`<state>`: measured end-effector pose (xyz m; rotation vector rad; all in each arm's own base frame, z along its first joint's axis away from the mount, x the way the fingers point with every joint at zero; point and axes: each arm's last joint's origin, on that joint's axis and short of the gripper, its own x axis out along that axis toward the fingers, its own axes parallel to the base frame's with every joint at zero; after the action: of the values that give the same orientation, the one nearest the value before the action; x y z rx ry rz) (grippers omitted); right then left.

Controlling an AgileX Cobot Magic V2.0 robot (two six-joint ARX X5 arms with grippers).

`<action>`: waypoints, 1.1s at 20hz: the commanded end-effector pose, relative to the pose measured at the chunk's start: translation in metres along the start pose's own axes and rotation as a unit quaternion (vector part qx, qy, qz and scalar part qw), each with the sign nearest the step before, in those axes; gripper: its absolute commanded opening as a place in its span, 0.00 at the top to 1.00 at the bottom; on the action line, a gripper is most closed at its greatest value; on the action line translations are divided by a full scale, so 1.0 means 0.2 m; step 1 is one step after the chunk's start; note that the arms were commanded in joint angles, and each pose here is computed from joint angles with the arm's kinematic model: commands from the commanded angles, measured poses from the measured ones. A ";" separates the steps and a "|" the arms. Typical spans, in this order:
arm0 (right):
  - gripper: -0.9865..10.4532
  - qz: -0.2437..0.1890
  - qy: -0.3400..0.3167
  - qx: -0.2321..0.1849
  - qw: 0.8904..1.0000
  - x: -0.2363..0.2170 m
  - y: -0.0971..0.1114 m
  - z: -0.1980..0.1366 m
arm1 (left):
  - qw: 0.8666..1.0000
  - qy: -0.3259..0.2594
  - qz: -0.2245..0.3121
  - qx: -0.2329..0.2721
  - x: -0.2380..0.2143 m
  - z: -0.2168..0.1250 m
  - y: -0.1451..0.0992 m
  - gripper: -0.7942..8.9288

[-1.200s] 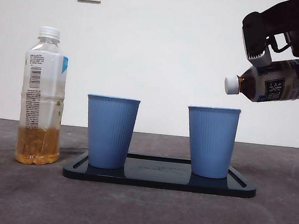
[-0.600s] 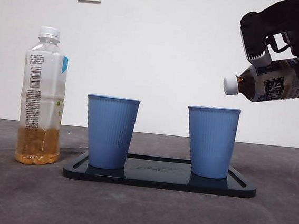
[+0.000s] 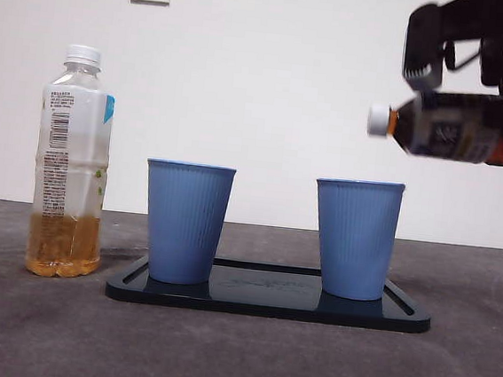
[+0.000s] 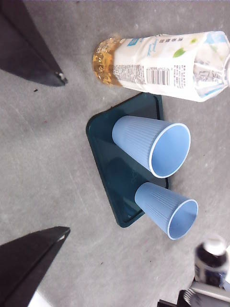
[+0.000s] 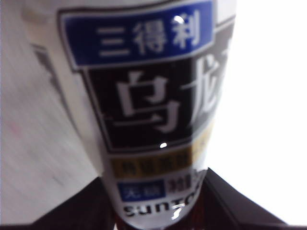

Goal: Pour the drink into the cup

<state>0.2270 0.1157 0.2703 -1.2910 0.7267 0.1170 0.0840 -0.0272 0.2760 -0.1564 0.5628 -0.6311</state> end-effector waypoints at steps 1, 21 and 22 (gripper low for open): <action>0.80 0.003 -0.070 0.216 0.974 -0.11 -0.12 -0.03 | 1.000 -0.011 -0.003 0.015 -0.01 0.02 -0.01 0.44; 0.80 0.138 -0.304 0.587 0.738 0.13 0.09 -0.27 | 1.000 -0.012 0.008 0.015 -0.01 0.03 -0.01 0.44; 0.80 0.139 -0.298 0.587 0.739 0.16 0.12 -0.28 | 1.000 -0.011 0.008 0.015 -0.01 0.02 -0.01 0.44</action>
<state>0.2137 0.0614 0.2211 0.0896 0.3286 0.2393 0.0843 -0.0268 0.2759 -0.1517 0.5626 -0.6143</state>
